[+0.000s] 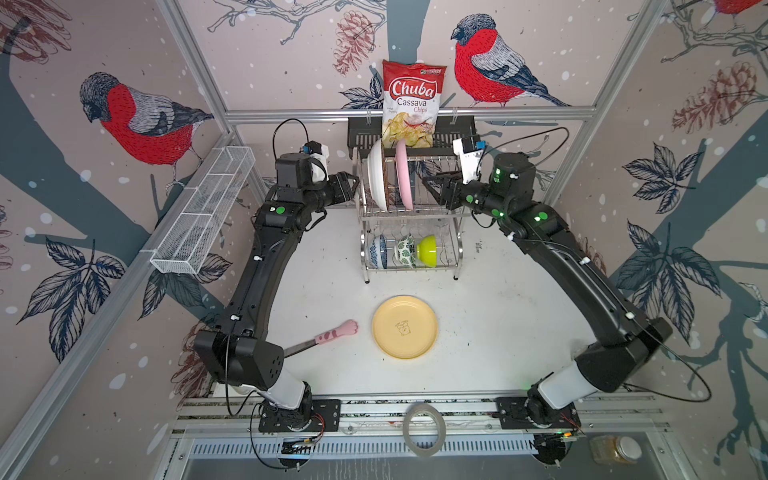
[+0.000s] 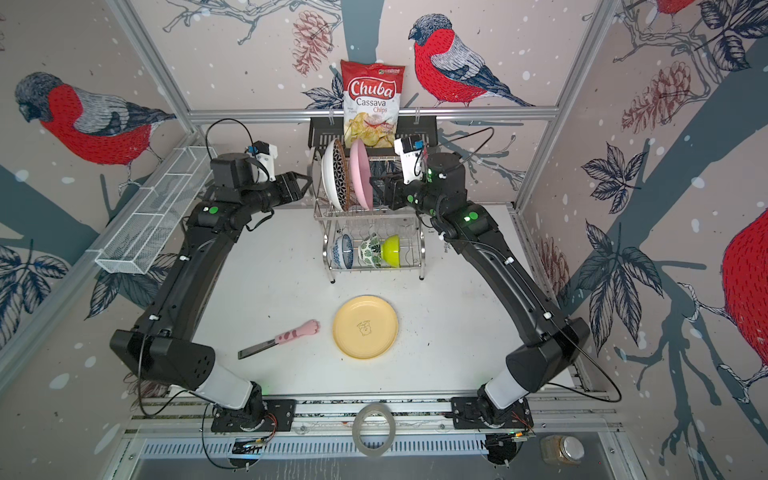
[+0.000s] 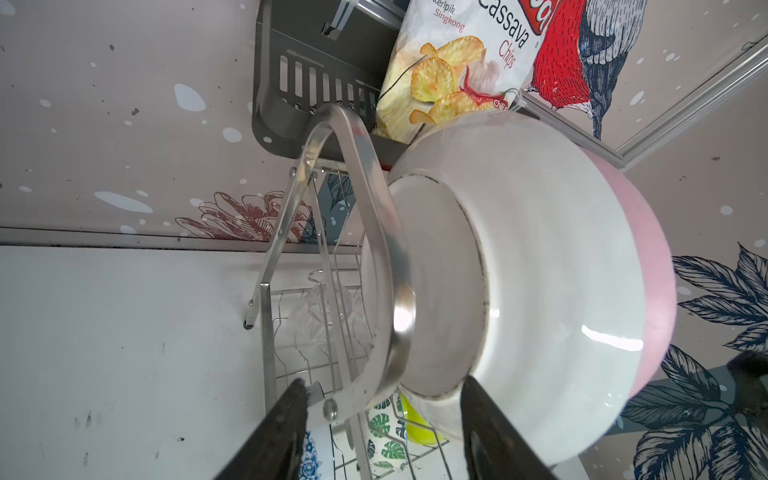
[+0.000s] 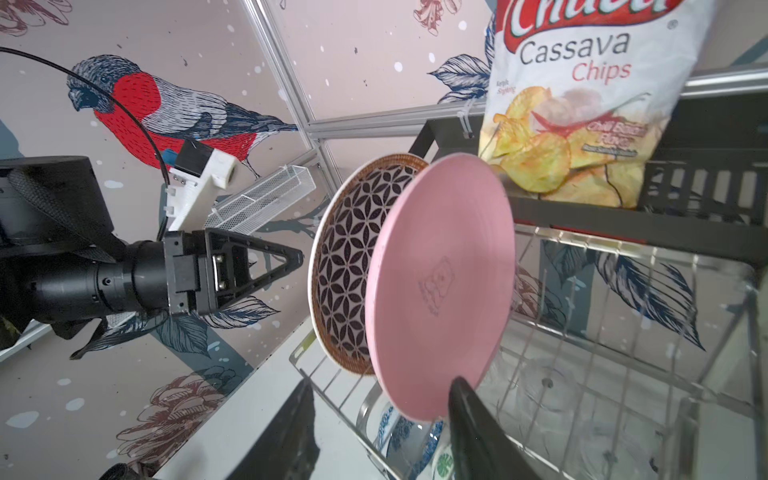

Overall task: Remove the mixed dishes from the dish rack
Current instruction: 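Reach the left gripper to the white plate while the right reaches the pink plate, then close the right gripper on the pink plate's rim while the left holds the white plate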

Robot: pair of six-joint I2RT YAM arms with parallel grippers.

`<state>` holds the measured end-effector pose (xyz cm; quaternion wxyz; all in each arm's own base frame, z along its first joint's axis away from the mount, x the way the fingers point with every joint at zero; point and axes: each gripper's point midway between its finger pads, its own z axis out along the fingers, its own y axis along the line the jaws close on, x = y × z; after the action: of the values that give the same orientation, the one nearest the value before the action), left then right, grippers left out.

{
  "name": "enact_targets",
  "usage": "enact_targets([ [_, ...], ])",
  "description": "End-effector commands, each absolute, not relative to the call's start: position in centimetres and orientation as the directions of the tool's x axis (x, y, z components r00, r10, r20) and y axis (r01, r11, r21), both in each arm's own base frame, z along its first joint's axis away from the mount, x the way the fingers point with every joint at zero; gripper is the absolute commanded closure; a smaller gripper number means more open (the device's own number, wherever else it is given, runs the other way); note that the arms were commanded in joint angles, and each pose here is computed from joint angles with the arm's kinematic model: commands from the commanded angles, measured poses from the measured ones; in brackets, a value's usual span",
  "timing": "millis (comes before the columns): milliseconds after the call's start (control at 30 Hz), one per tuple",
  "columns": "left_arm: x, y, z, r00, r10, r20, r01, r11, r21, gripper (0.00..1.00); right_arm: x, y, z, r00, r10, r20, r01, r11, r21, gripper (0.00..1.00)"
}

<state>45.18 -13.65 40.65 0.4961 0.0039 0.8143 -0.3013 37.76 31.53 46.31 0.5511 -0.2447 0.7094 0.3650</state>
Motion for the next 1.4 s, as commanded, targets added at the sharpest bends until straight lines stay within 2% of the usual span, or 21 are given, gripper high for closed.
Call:
enact_targets([
  [0, 45.5, -13.7, 40.6, -0.507, -0.277, -0.816, 0.313, 0.823, -0.474, 0.47, 38.0, 32.9, 46.6, -0.25, 0.033, -0.968, -0.802, 0.553, 0.226, 0.48],
  [133, 45.9, -13.8, 39.9, -0.523, -0.278, -0.806, 0.307, 0.82, -0.483, 0.54, 39.3, 33.8, 45.5, -0.26, 0.017, -0.965, -0.815, 0.533, 0.229, 0.48],
  [500, 46.0, -14.2, 39.2, -0.547, -0.287, -0.786, 0.299, 0.81, -0.504, 0.59, 41.6, 35.5, 44.2, -0.321, 0.019, -0.947, -0.843, 0.45, 0.295, 0.51],
  [600, 46.0, -14.3, 39.2, -0.546, -0.288, -0.787, 0.299, 0.811, -0.504, 0.65, 41.8, 35.9, 44.1, -0.329, 0.02, -0.944, -0.85, 0.43, 0.305, 0.53],
  [1000, 46.4, -15.6, 39.0, -0.552, -0.295, -0.78, 0.317, 0.79, -0.524, 0.68, 42.5, 36.7, 42.9, -0.36, 0.028, -0.933, -0.847, 0.41, 0.339, 0.57],
  [1367, 46.7, -16.0, 39.3, -0.555, -0.277, -0.785, 0.325, 0.796, -0.51, 0.69, 43.5, 37.7, 41.9, -0.383, 0.038, -0.923, -0.843, 0.393, 0.366, 0.7],
])
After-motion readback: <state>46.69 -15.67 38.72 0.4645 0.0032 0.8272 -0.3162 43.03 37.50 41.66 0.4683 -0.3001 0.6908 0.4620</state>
